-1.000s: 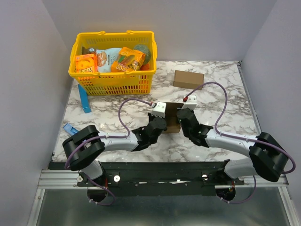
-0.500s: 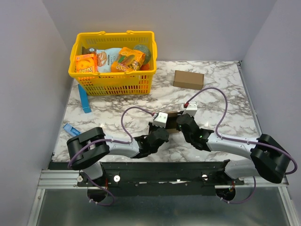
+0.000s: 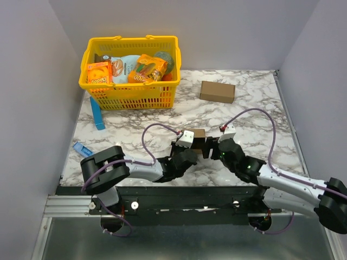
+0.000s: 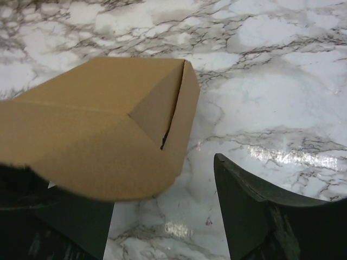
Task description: Fold the paper box
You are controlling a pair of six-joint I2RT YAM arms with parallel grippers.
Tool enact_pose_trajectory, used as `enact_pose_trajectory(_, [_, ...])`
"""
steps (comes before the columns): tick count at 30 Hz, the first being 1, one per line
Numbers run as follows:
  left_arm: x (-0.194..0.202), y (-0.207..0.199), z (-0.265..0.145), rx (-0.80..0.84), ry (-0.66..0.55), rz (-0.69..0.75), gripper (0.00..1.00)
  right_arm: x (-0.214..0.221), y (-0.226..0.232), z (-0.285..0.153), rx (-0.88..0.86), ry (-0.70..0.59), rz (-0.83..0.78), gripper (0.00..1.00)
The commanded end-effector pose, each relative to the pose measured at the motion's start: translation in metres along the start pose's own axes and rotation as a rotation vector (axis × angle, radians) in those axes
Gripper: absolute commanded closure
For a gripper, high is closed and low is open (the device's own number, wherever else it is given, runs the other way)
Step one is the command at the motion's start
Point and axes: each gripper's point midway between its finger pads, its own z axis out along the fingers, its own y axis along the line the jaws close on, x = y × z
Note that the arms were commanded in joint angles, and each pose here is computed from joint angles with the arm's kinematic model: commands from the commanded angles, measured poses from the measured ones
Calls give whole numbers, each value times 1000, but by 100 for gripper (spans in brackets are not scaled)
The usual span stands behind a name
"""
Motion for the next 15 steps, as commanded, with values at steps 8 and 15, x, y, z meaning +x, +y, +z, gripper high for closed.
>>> enact_pose_trajectory(8, [22,23,1,-68,28,186,100,13,18,-73,-359,31,0,18])
enact_pose_trajectory(15, [18,18,2,-27,6,238,100,-50,-7,-88,-131,-39,97,7])
